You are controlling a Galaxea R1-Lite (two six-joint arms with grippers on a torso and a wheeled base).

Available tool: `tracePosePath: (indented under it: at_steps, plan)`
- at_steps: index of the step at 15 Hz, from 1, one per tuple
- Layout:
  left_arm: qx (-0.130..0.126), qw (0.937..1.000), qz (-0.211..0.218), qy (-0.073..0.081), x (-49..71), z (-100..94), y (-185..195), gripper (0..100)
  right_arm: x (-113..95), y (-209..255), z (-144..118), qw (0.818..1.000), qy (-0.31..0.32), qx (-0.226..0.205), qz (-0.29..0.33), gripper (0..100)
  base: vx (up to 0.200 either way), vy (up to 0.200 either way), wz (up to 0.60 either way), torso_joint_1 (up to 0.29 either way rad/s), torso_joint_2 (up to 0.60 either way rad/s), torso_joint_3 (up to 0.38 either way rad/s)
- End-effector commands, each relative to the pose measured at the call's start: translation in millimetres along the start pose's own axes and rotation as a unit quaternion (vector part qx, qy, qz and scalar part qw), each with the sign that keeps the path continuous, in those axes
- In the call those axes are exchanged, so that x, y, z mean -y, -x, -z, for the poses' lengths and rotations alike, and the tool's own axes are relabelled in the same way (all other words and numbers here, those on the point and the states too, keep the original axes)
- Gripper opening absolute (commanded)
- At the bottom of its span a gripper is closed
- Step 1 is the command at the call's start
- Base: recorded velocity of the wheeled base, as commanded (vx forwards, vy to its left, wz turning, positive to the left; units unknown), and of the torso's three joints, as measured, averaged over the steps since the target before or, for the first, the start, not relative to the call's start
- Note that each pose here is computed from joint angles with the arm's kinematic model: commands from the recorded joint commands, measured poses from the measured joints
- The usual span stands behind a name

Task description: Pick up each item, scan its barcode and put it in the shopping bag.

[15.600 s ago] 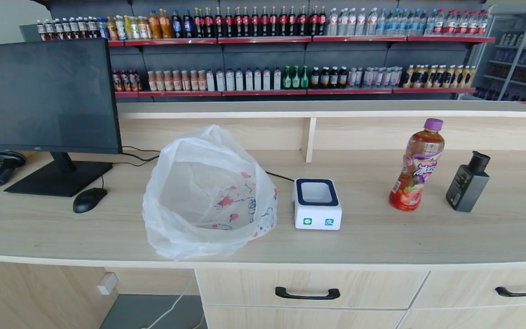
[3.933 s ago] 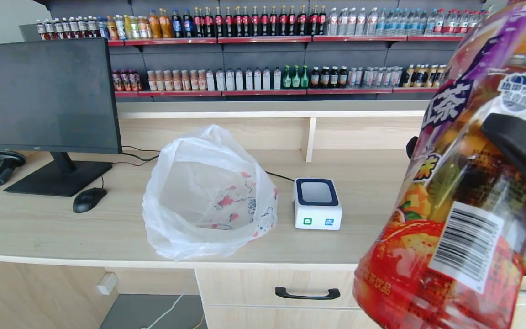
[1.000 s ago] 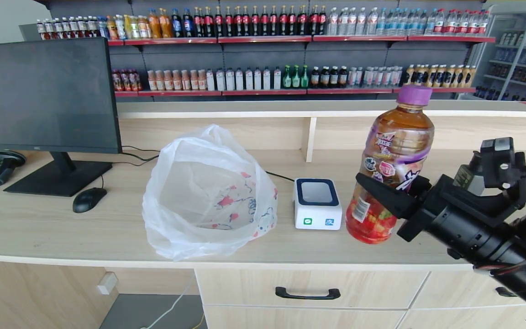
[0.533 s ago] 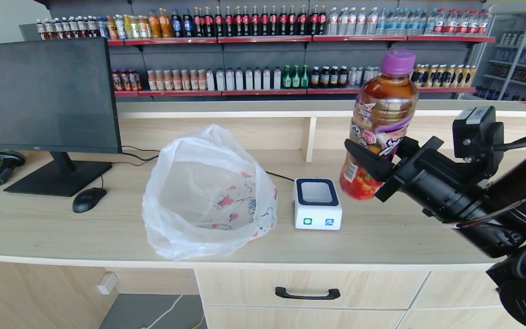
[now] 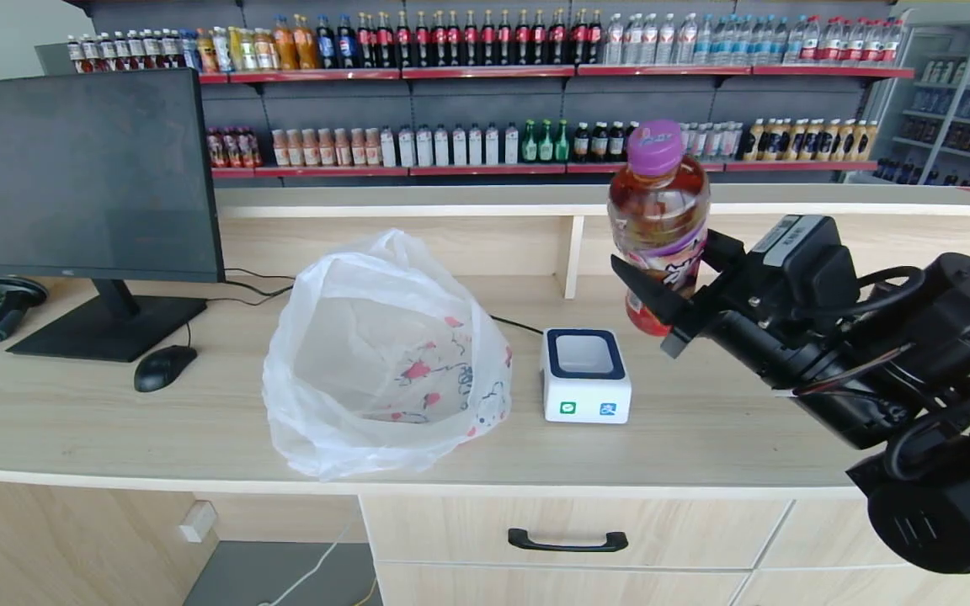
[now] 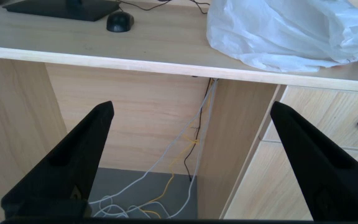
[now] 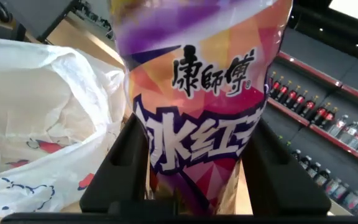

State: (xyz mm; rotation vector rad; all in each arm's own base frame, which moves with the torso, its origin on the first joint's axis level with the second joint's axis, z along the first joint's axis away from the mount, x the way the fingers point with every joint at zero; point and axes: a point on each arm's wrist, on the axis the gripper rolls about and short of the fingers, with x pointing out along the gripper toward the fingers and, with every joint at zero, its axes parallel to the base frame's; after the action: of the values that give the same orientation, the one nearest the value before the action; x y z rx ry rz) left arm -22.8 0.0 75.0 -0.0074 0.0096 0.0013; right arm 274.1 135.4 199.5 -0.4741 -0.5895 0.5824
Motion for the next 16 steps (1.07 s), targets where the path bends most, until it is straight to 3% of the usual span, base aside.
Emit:
tracePosePath:
  at_steps: [1,7,10,14,16]
  plan:
    - [0.0,1.0,-0.001,0.0,0.0,0.0,0,100,-4,-2,8,0.999,0.03,-0.009,-0.006,0,0.0,0.0,0.0,0.0,0.0,0.0]
    - [0.0,1.0,-0.001,0.0,0.0,0.0,0,100,-6,-3,12,0.991,0.137,-0.012,-0.009,0,0.0,0.0,0.0,0.0,0.0,0.0]
    - [0.0,1.0,-0.001,0.0,0.0,0.0,0,100,-13,-3,20,0.984,0.176,-0.008,-0.039,0,0.0,0.0,0.0,0.0,0.0,0.0]
    - [0.0,1.0,-0.001,0.0,0.0,0.0,0,100,-18,-10,29,0.977,0.199,0.021,-0.075,0,0.0,0.0,0.0,0.0,0.0,0.0]
    - [0.0,1.0,-0.001,0.0,0.0,0.0,0,100,-27,-18,46,0.97,0.213,0.041,-0.112,0,0.0,0.0,0.0,0.0,0.0,0.0]
